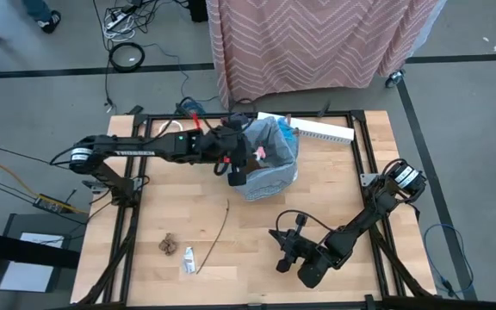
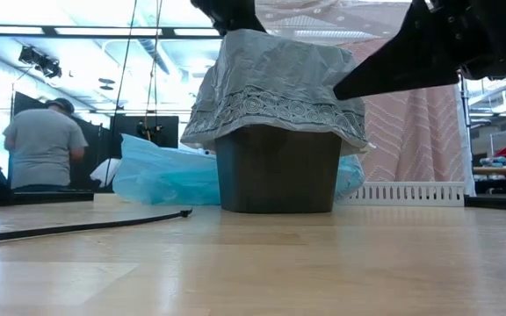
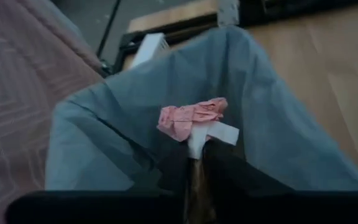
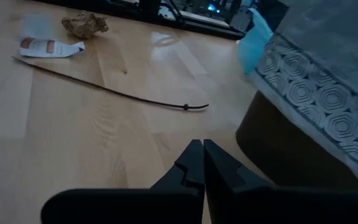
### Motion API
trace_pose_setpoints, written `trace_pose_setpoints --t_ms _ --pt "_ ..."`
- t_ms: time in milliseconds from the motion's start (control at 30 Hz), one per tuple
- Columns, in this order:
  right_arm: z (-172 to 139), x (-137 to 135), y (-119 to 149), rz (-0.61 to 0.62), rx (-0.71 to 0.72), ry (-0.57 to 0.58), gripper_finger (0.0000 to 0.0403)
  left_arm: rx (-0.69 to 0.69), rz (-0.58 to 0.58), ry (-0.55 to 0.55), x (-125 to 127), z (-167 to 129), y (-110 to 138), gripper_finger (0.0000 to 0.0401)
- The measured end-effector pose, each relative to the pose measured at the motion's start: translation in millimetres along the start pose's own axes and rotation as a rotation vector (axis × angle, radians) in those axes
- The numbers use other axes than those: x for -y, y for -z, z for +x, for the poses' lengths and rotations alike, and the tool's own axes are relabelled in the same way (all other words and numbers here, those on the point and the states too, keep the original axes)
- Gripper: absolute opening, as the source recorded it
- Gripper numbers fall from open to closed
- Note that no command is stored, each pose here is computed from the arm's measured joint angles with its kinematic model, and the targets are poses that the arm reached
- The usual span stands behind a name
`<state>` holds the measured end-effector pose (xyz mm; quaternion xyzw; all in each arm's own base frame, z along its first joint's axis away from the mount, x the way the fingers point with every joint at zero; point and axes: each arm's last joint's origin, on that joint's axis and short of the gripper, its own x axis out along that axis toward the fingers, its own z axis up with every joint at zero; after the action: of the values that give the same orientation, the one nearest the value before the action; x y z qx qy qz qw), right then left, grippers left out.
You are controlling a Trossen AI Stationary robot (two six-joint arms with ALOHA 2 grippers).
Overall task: Place trash/remove bag and relplace
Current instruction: Put the brown napkin inside the black trash bin
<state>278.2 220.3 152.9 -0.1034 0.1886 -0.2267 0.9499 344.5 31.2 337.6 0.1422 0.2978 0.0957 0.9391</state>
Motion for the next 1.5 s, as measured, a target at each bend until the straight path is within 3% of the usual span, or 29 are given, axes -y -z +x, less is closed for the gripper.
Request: trace_pose_setpoints --t_ms 267,433,567,667,733,867,1100,1267,1500 --pt "0 0 0 -0.001 -0.007 -0.013 0.0037 -0.023 0.049 0.036 3 -10 1 0.0190" --pt "0 0 0 -0.001 -0.011 -0.019 0.0062 -0.201 0.011 -0.008 4 -22 13 0.0239" --pt "0 -1 1 0.003 -0.020 -0.035 0.0073 -0.372 -0.069 0.073 5 -55 25 0.0242" --pt "1 -2 3 -0.002 -0.029 -0.045 0.0076 -0.407 -0.144 0.144 18 -83 32 0.0236" --pt "2 -3 5 -0.007 -0.035 -0.050 0.0075 -0.414 -0.142 0.136 26 -104 37 0.0230" --pt "5 -5 9 -0.017 -0.044 -0.046 0.0075 -0.319 -0.135 -0.010 31 -137 35 0.0219" --pt "7 -4 8 0.017 -0.055 -0.061 0.0077 -0.279 -0.271 0.037 45 -187 47 0.0213" --pt "7 -4 8 0.019 -0.056 -0.061 0.0077 -0.391 -0.265 0.086 86 -190 70 0.0213" --pt "7 -5 9 0.030 -0.066 -0.076 0.0079 -0.478 -0.315 0.153 158 -175 134 0.0213"
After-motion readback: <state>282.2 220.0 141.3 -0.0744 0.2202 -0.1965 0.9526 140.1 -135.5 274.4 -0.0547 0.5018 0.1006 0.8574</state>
